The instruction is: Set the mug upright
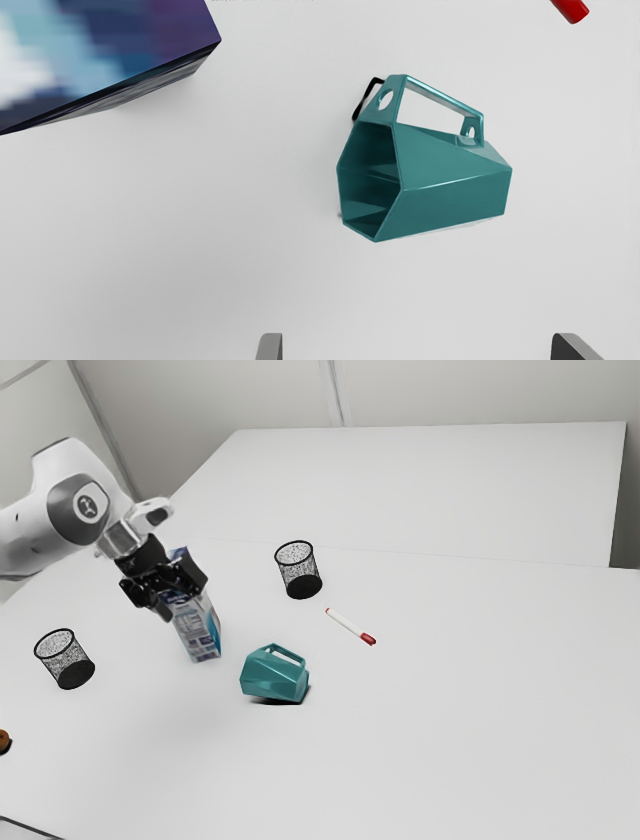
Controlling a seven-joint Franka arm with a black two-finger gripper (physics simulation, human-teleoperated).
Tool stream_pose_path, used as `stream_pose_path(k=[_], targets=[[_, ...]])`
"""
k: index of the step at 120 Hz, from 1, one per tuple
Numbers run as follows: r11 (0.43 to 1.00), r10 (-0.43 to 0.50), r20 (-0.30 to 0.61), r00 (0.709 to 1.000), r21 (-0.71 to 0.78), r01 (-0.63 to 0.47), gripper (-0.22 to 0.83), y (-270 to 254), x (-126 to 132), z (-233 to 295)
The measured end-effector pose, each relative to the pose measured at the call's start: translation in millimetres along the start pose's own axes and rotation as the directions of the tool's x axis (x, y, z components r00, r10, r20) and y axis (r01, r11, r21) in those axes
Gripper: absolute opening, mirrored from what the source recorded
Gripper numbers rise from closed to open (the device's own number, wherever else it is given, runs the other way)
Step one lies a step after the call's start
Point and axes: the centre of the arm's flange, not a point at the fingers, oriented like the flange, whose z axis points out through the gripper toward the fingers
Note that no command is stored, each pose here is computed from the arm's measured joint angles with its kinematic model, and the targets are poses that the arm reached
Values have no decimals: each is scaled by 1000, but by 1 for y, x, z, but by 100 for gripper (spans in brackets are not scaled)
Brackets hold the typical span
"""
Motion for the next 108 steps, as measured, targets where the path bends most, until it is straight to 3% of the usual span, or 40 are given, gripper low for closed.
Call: stream_pose_path(k=[60,108], targets=[[974,39,-100,994,-219,-60,59,-43,7,77],[943,62,-39,997,-324,-72,59,-65,7,120]])
